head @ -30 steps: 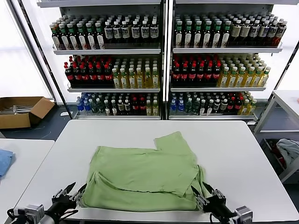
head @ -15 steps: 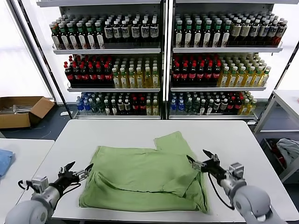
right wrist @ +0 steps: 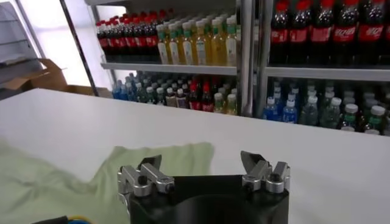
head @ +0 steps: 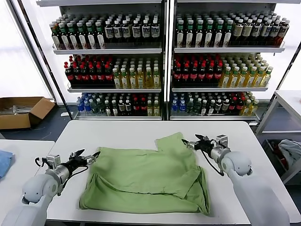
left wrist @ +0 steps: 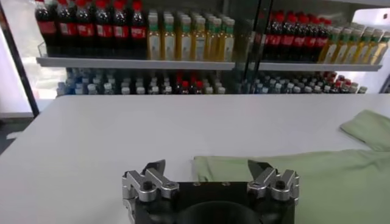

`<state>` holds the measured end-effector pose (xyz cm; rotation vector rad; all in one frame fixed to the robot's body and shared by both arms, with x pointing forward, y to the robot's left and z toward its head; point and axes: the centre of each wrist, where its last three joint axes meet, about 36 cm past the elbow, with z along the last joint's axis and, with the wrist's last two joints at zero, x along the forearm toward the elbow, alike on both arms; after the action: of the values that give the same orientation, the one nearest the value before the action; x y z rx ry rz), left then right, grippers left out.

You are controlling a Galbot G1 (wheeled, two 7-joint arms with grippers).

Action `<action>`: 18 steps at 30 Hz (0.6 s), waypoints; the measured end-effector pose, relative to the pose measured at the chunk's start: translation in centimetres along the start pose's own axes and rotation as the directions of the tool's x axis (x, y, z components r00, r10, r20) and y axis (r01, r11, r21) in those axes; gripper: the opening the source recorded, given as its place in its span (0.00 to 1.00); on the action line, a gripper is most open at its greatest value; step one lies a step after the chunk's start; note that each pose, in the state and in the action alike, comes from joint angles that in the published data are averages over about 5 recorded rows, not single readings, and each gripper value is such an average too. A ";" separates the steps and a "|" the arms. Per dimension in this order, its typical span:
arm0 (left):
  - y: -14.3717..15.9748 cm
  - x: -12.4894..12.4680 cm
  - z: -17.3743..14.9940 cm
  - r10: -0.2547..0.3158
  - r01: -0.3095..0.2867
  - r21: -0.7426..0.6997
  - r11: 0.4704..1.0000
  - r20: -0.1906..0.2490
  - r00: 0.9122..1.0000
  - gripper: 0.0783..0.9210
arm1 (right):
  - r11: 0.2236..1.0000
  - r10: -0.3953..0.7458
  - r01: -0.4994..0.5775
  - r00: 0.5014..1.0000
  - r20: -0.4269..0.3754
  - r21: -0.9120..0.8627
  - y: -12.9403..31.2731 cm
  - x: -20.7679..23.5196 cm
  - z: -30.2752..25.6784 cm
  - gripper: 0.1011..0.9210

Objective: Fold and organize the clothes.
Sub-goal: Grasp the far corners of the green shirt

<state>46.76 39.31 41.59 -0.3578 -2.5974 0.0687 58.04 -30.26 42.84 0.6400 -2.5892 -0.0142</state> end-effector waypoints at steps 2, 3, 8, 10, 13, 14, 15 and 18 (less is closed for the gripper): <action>0.1 -0.7 -0.2 0.006 -0.006 -0.001 1.000 -0.004 1.000 0.88 | 1.000 -0.005 0.005 1.000 -0.013 -0.007 -0.1 -0.9 -0.3 0.88; 0.1 -1.1 -0.3 0.009 -0.009 -0.001 1.000 -0.006 1.000 0.88 | 1.000 -0.008 0.008 1.000 -0.019 -0.010 -0.1 -1.3 -0.3 0.88; 0.1 -2.4 -0.7 0.016 -0.016 -0.004 1.000 -0.015 1.000 0.88 | 1.000 -0.020 0.019 0.999 -0.046 -0.021 0.1 -2.8 -0.6 0.88; 0.0 -2.7 -0.7 0.018 -0.018 -0.005 1.000 -0.019 1.000 0.88 | 0.999 -0.024 0.023 0.998 -0.054 -0.027 0.3 -3.2 -0.6 0.88; -0.3 -3.2 -0.6 0.023 -0.023 -0.006 1.000 -0.027 0.999 0.88 | 0.999 -0.031 0.029 0.997 -0.067 -0.033 0.6 -3.7 -0.5 0.88; -0.3 -3.4 -0.5 0.024 -0.024 -0.006 1.000 -0.031 0.999 0.88 | 0.999 -0.033 0.031 0.997 -0.071 -0.035 0.7 -3.9 -0.4 0.88; -0.4 -3.5 -0.4 0.025 -0.025 -0.006 1.000 -0.035 0.999 0.88 | 0.999 -0.034 0.031 0.997 -0.074 -0.036 0.8 -4.0 -0.3 0.88; -0.7 -3.9 0.0 0.030 -0.030 -0.006 1.000 -0.047 0.998 0.88 | 0.999 -0.036 0.033 0.996 -0.082 -0.043 1.1 -4.3 -0.1 0.84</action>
<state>49.85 37.60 39.81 -0.3960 -2.5468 0.0619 61.02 -27.36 41.19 0.6563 -2.4915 -0.0515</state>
